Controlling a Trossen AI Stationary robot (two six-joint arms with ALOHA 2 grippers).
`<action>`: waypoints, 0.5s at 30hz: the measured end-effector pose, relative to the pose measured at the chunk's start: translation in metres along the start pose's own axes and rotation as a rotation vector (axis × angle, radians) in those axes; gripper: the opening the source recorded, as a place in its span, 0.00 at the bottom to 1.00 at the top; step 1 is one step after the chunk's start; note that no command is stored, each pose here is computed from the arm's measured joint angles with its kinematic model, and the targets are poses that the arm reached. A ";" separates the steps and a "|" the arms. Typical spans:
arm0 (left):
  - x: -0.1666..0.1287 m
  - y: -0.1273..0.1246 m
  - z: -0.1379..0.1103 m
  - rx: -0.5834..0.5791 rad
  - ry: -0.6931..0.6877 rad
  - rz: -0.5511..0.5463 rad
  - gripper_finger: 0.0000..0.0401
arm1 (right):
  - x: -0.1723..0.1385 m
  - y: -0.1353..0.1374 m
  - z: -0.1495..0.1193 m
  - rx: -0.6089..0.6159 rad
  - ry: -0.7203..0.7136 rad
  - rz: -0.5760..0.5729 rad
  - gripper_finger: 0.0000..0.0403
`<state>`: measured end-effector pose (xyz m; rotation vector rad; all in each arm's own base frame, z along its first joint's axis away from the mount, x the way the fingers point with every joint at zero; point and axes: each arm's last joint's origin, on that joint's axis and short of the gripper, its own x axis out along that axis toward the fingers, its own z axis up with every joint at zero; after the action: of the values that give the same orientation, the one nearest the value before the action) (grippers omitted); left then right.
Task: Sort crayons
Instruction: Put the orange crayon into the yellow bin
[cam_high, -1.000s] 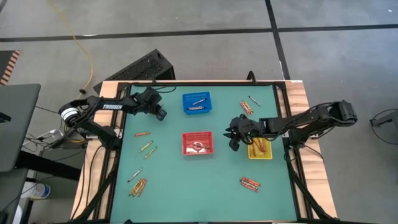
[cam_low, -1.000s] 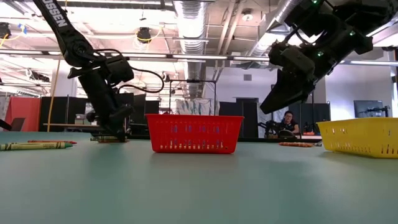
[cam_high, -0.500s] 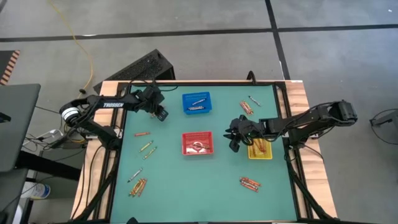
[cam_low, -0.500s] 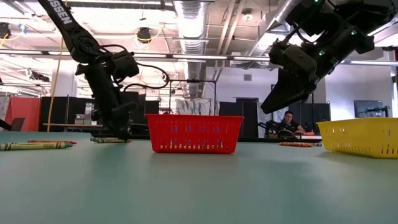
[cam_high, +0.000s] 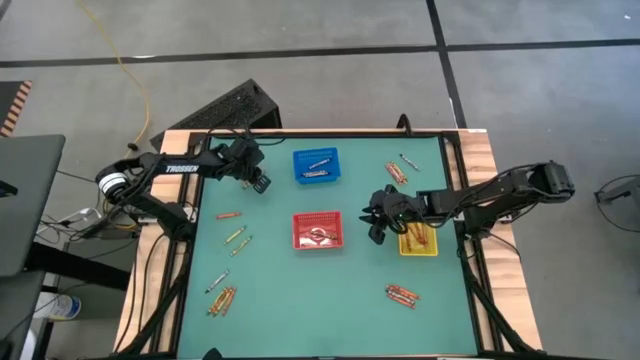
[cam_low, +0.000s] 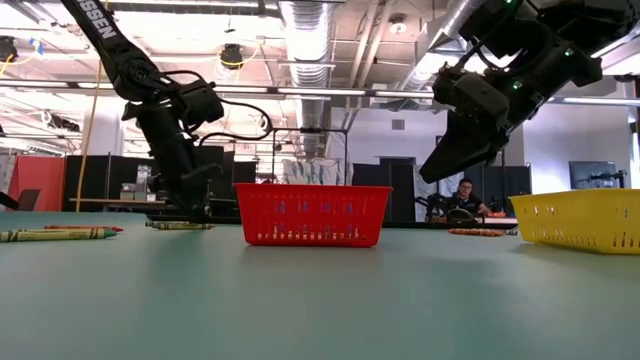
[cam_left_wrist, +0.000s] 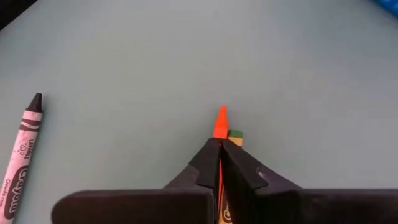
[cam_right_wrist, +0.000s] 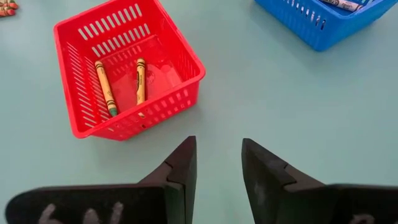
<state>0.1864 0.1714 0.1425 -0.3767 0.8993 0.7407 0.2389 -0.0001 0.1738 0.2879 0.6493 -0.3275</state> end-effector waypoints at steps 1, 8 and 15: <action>0.000 0.000 0.000 0.000 -0.001 0.000 0.00 | 0.000 0.000 0.000 0.000 0.000 0.000 0.30; 0.000 0.000 0.000 0.020 -0.001 -0.005 0.00 | 0.000 0.000 0.000 0.000 0.000 0.000 0.30; -0.001 -0.001 -0.007 0.065 0.078 -0.027 0.00 | 0.000 0.000 0.000 0.000 0.000 0.000 0.30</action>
<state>0.1824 0.1665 0.1396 -0.3611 0.9873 0.6743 0.2389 -0.0001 0.1738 0.2875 0.6494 -0.3273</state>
